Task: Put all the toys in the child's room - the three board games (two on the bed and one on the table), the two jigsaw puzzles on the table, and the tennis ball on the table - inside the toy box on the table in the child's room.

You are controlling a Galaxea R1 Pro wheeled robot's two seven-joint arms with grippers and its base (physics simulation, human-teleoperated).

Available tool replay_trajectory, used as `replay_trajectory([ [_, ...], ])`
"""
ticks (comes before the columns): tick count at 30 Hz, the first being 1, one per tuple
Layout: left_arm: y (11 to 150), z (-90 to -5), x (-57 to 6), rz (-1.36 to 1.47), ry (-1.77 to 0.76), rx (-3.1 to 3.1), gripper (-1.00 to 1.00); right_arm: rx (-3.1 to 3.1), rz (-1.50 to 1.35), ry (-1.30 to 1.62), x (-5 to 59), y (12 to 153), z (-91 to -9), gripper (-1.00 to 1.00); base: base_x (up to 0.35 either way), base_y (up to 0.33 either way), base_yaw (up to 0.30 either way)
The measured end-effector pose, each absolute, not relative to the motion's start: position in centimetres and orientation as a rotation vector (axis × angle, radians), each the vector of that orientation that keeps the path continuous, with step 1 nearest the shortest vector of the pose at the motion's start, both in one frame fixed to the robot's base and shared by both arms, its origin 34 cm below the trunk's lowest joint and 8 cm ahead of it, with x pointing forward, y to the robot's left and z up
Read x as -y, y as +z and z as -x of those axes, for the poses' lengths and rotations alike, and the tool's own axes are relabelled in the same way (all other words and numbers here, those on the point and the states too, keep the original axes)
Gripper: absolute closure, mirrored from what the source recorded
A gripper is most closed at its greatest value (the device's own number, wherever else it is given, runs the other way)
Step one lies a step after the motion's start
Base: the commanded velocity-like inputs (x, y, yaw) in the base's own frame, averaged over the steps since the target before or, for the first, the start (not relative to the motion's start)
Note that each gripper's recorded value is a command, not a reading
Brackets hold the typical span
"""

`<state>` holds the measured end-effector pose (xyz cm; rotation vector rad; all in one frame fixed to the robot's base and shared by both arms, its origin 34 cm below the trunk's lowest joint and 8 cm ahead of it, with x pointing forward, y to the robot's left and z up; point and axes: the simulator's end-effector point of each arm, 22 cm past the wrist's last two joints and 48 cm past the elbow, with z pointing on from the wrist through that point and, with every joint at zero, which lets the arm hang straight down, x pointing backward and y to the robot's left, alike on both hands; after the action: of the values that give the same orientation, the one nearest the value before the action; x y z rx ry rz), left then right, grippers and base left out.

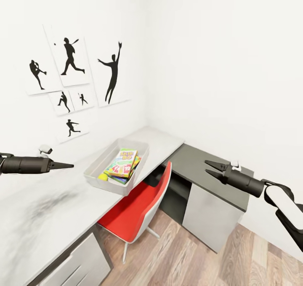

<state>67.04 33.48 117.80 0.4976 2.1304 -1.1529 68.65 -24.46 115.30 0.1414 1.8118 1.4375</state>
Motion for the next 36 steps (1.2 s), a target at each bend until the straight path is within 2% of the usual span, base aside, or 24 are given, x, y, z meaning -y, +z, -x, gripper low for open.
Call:
replay_trajectory([
  [20,119.1,-66.9,-33.8,-0.51,-1.133,-2.096,-1.0,-1.799,-0.132,1.436,24.5,116.1,-68.4,-1.0,-0.004,0.008,-0.276],
  [36,119.8,-66.7,-33.9,-0.52,-1.123,-2.084,-1.0,-1.789,-0.122,1.433,24.5,116.9,-68.2,-1.0,-0.115,0.0,-0.275],
])
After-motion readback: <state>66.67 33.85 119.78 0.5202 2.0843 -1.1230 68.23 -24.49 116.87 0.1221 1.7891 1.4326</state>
